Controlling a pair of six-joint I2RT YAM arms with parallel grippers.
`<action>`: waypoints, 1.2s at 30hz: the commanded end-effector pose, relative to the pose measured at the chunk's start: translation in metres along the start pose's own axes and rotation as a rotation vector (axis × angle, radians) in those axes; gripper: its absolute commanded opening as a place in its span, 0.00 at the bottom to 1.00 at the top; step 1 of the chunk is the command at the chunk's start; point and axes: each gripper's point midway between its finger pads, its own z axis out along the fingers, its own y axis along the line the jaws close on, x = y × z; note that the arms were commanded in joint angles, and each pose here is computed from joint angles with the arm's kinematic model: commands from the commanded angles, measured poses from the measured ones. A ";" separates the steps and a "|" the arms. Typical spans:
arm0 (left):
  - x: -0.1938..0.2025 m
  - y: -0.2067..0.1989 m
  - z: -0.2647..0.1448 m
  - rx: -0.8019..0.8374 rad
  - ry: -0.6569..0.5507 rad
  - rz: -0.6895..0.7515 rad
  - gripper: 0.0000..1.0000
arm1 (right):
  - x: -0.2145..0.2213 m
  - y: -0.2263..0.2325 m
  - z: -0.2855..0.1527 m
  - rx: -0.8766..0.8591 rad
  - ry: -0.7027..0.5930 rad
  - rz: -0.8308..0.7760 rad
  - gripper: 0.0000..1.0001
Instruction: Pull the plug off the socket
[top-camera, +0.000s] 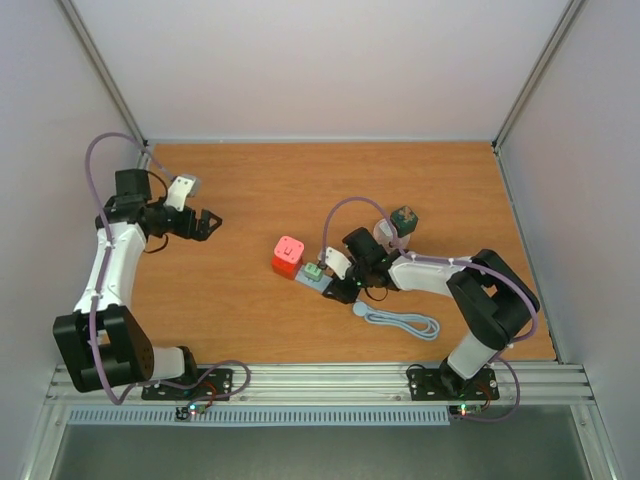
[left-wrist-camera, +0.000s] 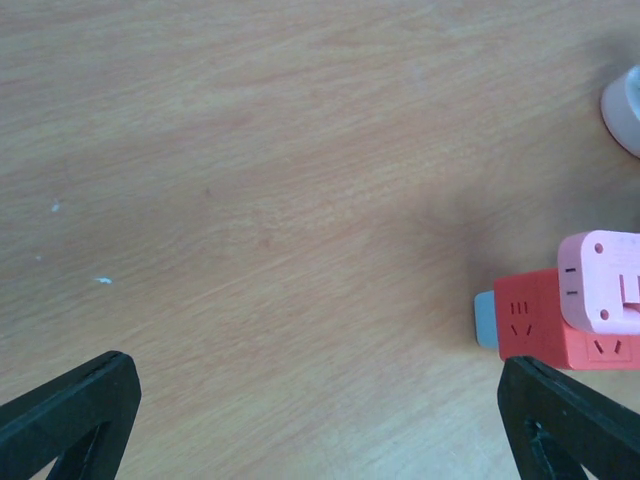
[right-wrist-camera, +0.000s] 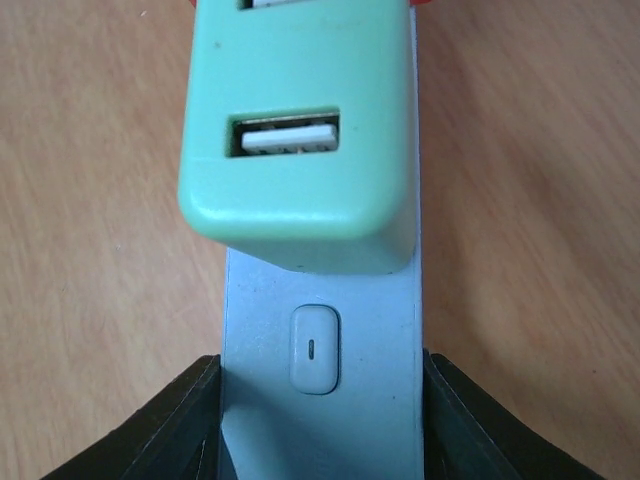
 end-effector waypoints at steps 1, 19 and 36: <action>0.009 -0.028 -0.004 0.105 0.013 0.133 1.00 | 0.058 0.019 -0.007 -0.121 0.164 -0.060 0.37; 0.052 -0.127 0.015 0.496 0.138 0.463 0.98 | 0.081 0.007 -0.032 -0.260 0.138 -0.260 0.43; 0.050 -0.160 0.064 0.715 0.269 0.430 1.00 | -0.006 0.000 -0.073 -0.236 -0.121 -0.128 0.99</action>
